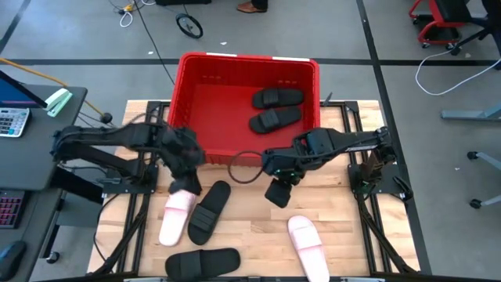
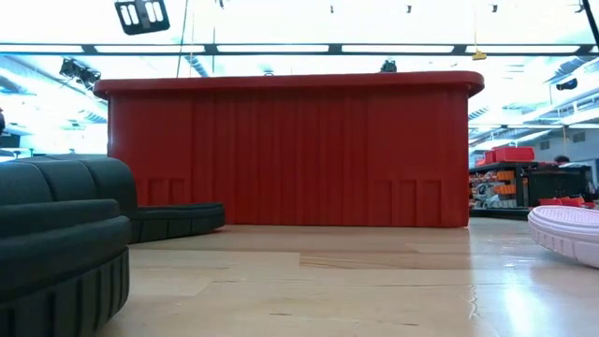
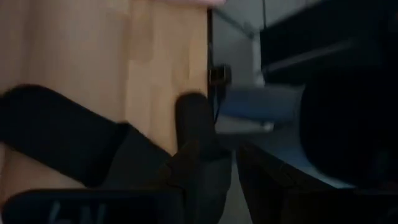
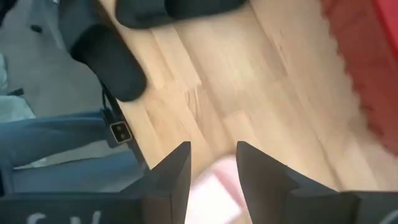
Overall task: Pick and place slides into bin
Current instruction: Put the black slide into the red bin
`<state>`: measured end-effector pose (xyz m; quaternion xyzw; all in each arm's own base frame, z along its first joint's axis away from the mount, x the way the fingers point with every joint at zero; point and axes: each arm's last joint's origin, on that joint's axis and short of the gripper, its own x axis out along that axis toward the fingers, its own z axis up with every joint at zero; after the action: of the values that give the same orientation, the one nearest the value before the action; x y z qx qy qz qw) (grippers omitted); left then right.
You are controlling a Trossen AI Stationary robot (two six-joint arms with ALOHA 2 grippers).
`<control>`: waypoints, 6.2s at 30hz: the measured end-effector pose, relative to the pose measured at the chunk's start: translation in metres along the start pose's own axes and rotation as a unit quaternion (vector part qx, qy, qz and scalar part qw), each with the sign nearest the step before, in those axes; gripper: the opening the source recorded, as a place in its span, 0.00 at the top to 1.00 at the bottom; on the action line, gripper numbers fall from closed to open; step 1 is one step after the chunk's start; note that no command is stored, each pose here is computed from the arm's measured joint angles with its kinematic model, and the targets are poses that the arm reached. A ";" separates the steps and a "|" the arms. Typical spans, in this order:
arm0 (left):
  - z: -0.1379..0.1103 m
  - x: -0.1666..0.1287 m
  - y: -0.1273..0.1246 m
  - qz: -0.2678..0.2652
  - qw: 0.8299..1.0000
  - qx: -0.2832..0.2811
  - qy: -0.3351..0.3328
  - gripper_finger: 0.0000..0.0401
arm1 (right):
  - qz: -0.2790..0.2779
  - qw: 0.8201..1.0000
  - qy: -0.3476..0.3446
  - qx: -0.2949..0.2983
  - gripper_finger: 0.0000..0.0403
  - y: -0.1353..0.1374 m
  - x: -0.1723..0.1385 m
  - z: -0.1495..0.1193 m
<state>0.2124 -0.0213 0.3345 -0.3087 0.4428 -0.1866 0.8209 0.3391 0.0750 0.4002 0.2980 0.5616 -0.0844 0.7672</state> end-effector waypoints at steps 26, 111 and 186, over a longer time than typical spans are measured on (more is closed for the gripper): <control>-0.004 0.157 0.026 0.026 0.962 0.173 0.210 0.73 | -0.008 0.999 -0.037 -0.011 0.67 0.017 0.003 -0.012; 0.071 0.046 -0.122 0.133 0.952 0.250 0.119 0.97 | -0.003 0.988 -0.157 -0.005 0.67 0.059 0.003 -0.047; 0.231 -0.092 0.188 0.375 0.781 -0.391 -0.309 0.97 | -0.184 0.890 -0.411 -0.077 0.67 -0.051 -0.156 -0.078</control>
<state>0.3638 0.2505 0.3606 -0.4535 0.2810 0.4310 0.7278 0.1966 0.0443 0.5093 0.0685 0.2460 -0.2955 0.9206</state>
